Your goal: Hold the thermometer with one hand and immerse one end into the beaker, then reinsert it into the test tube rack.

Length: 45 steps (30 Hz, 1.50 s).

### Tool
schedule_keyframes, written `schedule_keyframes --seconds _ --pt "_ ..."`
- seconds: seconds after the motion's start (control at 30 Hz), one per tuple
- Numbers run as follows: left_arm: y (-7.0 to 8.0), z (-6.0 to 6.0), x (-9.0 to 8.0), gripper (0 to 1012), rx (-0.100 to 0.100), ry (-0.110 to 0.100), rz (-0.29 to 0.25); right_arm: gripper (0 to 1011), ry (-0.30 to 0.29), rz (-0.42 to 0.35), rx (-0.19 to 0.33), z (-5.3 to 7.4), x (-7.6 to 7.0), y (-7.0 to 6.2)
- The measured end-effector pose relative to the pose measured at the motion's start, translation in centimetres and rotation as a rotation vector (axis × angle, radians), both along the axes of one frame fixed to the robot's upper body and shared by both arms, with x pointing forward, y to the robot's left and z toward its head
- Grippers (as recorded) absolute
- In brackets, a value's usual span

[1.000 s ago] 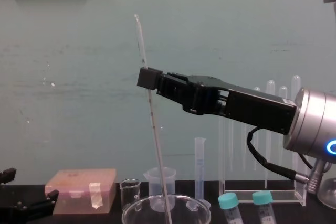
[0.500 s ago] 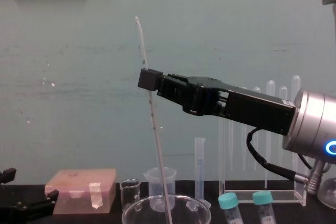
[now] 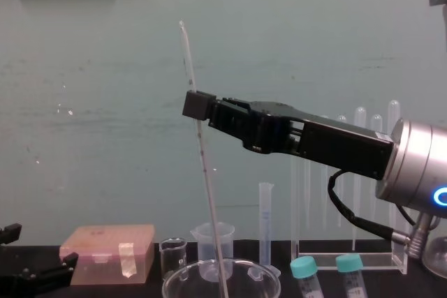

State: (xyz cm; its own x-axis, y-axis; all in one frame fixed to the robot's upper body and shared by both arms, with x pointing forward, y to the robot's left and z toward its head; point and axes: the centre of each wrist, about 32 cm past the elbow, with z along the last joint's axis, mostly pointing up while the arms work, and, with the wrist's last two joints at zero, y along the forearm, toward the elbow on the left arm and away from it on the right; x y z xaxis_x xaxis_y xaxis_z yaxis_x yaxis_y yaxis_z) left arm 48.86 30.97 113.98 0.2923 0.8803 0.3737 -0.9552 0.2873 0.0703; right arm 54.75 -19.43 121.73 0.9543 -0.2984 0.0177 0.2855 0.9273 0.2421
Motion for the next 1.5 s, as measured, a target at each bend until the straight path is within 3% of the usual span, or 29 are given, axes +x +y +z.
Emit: schedule_keyframes --seconds 1.03,1.3,1.5 --pt "0.0 0.0 0.0 1008 0.000 0.000 0.000 53 -0.034 -0.004 0.006 0.9 0.0 -0.3" --pt "0.0 0.0 0.0 1008 0.000 0.000 0.000 53 -0.072 0.002 0.047 3.3 0.3 -0.3" --pt "0.0 0.0 0.0 1008 0.000 0.000 0.000 53 -0.109 -0.004 0.127 7.4 0.8 -0.5"
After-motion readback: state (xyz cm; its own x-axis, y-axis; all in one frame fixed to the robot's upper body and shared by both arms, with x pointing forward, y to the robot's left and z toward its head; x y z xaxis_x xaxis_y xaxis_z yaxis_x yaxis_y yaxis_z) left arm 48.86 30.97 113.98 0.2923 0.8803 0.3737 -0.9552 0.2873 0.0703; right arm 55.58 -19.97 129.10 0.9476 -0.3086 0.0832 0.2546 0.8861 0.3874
